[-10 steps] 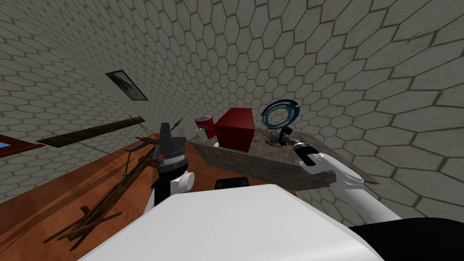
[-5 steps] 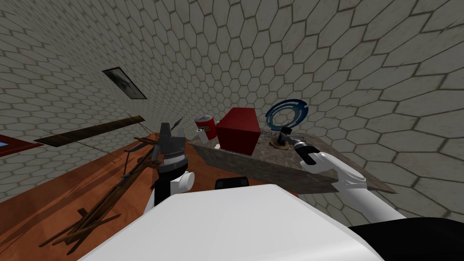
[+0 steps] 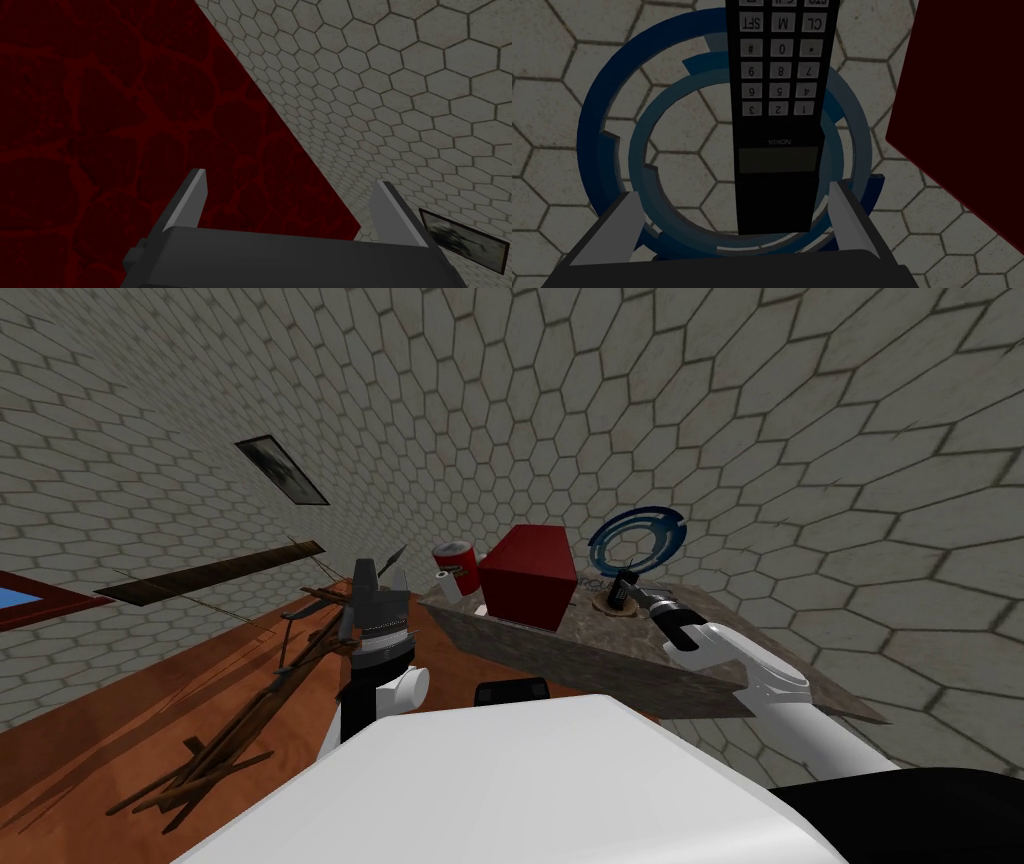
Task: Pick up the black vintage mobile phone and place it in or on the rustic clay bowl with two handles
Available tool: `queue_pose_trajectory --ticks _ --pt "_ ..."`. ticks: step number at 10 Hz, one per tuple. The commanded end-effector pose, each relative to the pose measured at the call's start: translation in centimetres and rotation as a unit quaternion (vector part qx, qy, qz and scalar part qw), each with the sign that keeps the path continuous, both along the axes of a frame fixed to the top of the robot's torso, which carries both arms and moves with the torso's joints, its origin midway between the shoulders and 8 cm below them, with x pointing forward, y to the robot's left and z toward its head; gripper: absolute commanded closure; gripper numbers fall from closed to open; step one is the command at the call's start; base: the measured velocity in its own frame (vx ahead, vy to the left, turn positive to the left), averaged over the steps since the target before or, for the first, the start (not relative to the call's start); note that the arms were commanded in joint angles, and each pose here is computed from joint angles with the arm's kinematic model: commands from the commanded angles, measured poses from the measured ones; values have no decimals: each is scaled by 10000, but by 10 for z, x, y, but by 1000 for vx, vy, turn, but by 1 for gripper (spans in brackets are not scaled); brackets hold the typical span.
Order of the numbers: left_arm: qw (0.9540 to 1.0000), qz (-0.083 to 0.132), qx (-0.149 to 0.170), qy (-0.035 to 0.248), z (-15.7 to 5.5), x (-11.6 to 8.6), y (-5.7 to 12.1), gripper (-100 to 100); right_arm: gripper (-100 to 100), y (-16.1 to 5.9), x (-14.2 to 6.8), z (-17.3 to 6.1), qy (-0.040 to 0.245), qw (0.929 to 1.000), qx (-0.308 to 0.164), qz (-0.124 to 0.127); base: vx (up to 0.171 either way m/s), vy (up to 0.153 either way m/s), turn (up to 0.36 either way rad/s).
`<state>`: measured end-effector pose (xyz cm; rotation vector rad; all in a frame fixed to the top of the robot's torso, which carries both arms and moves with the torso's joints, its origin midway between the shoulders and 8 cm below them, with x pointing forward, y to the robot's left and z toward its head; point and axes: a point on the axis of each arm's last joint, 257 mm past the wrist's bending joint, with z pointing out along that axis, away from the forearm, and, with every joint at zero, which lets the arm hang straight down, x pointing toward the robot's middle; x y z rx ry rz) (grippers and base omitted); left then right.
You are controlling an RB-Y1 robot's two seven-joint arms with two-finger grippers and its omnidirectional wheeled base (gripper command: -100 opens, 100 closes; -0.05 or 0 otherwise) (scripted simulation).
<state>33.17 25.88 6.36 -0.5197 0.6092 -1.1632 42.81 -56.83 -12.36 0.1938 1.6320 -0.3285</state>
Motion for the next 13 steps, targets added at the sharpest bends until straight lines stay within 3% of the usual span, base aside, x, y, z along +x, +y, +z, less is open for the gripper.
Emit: queue_pose_trajectory --ticks 1,12,13 --pt "10000 0 0 0 0 0 0 0 -100 -12 -2 7 10 9998 9 -198 -96 -58 252" --pt "10000 1 0 1 0 0 0 0 -100 -69 -18 44 47 9922 46 -1246 -102 -29 193" --pt "10000 0 0 1 0 0 0 0 -100 -65 -15 41 45 9932 42 -1160 -43 -10 42"
